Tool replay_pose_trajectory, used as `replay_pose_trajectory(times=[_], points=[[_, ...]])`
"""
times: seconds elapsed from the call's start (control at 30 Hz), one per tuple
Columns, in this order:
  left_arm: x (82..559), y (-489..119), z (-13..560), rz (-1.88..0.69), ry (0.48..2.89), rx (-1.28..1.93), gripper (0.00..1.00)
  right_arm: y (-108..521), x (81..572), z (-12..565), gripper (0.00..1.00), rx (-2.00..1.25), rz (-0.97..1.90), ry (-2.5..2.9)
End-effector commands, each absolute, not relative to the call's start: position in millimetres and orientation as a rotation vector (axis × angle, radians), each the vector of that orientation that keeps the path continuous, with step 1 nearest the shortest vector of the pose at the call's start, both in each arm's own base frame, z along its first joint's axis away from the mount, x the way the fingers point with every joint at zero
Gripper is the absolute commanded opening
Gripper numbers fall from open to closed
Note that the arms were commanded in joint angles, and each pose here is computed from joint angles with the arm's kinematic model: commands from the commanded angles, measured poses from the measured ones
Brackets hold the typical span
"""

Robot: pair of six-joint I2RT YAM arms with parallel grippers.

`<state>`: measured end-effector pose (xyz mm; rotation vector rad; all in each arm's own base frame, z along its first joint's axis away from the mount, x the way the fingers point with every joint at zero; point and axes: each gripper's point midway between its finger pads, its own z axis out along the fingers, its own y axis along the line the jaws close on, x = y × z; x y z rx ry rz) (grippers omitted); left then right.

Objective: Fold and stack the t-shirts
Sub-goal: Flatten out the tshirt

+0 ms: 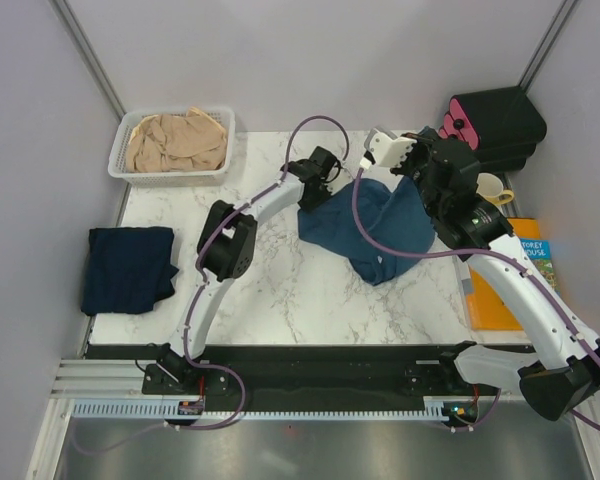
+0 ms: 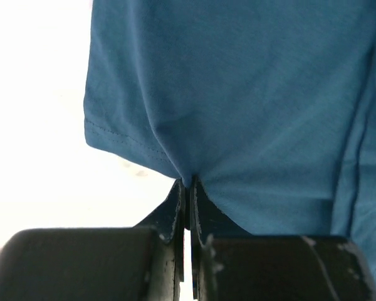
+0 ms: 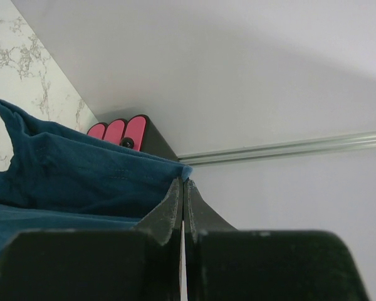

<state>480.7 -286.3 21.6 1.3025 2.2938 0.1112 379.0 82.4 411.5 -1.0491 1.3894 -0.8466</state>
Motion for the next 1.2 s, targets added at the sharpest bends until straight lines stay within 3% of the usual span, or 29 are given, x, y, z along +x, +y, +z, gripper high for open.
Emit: replay_pose_trajectory(times=[0.0,0.17,0.33,0.37,0.4,0.47,0.5,0.53,0.83,1.17], points=[[481,-163,-1,0.391,2.571,1.207,0.02,84,374,437,0.00,-0.985,-0.806,1.336],[480,-85,8,0.425,2.743,0.990,0.02,91,376,434,0.00,-1.000,-0.775,1.329],[466,-62,8,0.402,2.801,0.975,0.05,99,381,427,0.00,-1.017,-0.738,1.331],[463,-63,8,0.384,2.807,0.987,0.12,100,382,425,0.00,-1.021,-0.730,1.334],[460,-65,8,0.357,2.812,0.990,0.39,102,383,423,0.00,-1.025,-0.723,1.334],[460,-69,15,0.324,2.801,0.974,0.57,104,384,419,0.00,-1.035,-0.717,1.337],[461,-72,18,0.299,2.793,0.967,0.75,103,383,418,0.00,-1.036,-0.718,1.340],[461,-74,22,0.285,2.787,0.963,0.81,104,384,415,0.00,-1.041,-0.715,1.344],[477,-90,74,0.169,2.669,0.869,0.85,105,387,406,0.00,-1.029,-0.690,1.379],[488,-74,127,0.316,2.574,0.789,0.84,101,386,404,0.00,-1.025,-0.706,1.399]])
